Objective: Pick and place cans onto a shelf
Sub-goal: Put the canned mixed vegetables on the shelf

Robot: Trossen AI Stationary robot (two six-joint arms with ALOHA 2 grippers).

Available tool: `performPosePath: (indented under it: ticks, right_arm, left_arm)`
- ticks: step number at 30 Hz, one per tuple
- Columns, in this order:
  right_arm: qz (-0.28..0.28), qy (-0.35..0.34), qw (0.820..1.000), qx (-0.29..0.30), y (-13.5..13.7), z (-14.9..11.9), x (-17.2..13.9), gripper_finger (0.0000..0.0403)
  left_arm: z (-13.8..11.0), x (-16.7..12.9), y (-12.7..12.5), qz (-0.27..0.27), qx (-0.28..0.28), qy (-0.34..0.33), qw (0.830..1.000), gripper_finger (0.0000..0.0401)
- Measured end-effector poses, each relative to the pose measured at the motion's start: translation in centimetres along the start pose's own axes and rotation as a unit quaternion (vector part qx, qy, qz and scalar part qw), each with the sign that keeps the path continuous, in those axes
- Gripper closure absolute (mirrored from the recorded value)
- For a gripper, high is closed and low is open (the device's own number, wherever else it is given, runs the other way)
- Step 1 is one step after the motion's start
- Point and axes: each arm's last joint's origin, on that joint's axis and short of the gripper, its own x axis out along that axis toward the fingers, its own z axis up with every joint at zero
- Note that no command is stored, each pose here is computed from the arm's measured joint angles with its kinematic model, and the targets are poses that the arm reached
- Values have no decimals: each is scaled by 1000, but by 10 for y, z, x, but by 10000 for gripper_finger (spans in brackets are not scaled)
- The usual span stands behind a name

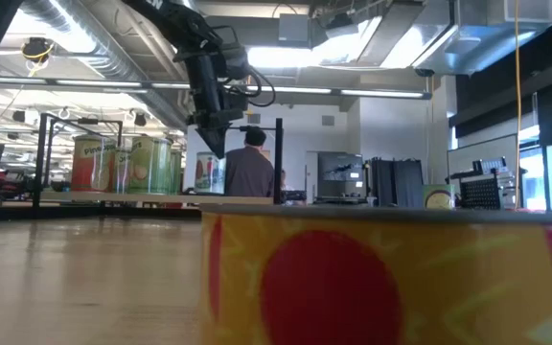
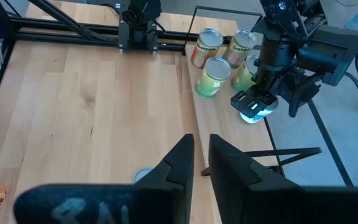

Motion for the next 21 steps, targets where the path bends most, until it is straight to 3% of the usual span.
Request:
performPosePath:
  ticks: [21]
  right_arm:
    - [5, 0, 1000, 0, 0, 0, 0, 350]
  left_arm:
    - [-2, 2, -2, -4, -5, 12, 1000, 373]
